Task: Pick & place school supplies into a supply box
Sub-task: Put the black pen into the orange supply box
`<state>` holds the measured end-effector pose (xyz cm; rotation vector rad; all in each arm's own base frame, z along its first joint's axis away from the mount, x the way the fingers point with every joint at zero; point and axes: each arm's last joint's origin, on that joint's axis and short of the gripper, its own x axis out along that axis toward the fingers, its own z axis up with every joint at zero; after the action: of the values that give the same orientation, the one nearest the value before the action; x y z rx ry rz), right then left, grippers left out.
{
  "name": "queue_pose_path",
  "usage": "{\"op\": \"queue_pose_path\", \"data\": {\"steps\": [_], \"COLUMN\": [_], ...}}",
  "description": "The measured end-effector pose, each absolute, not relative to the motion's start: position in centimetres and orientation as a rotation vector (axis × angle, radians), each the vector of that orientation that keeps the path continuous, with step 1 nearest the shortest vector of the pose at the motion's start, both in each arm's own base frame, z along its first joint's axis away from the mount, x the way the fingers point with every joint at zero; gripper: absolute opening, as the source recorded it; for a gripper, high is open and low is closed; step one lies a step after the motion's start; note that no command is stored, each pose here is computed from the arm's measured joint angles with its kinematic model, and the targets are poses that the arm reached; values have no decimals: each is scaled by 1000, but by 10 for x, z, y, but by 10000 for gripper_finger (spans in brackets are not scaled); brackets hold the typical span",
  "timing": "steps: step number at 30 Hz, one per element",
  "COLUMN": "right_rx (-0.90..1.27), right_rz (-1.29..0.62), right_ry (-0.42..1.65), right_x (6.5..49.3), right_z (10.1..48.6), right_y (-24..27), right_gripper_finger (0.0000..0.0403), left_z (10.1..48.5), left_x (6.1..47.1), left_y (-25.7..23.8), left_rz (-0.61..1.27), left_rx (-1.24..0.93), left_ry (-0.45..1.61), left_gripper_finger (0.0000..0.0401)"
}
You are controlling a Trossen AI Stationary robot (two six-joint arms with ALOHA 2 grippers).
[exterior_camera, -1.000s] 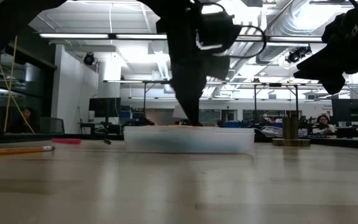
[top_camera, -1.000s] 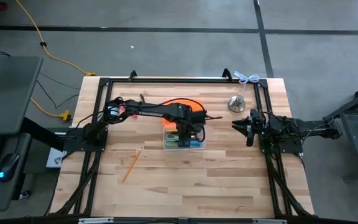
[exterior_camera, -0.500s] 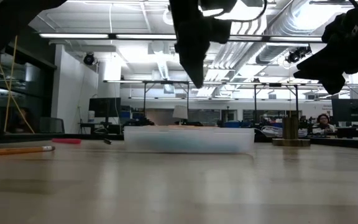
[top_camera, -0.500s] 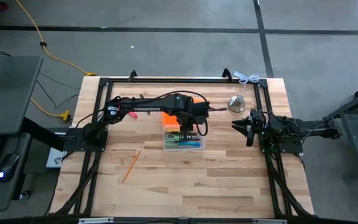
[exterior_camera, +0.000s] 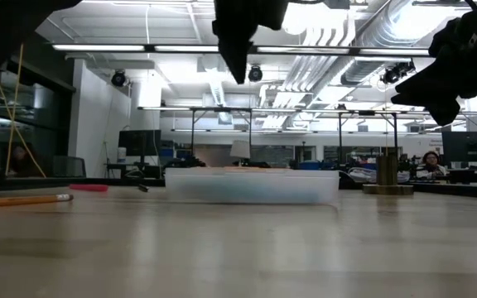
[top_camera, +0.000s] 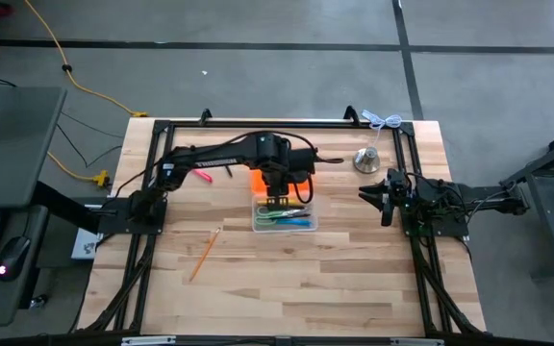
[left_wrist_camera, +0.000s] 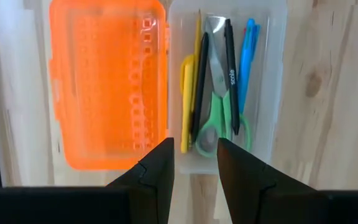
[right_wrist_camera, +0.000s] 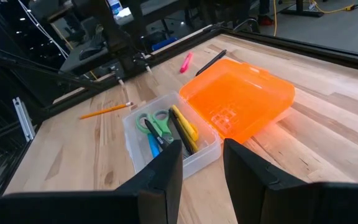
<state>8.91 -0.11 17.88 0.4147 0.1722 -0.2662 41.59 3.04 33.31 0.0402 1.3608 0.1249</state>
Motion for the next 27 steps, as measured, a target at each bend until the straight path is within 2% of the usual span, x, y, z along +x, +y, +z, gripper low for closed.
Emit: {"op": "queue_pose_path", "data": {"steps": [13, 27], "right_rx": [416, 418], "right_rz": [-267, -238], "right_ry": [176, 184], "right_x": [89, 89], "right_z": [178, 178], "right_y": [-1, 0], "right_gripper_finger": [94, 94], "left_z": [359, 368], "left_x": [398, 388], "left_y": [31, 56], "left_rz": [244, 409], "left_rx": [21, -190], "left_ry": [1309, 1254], "left_gripper_finger": [150, 150]}}
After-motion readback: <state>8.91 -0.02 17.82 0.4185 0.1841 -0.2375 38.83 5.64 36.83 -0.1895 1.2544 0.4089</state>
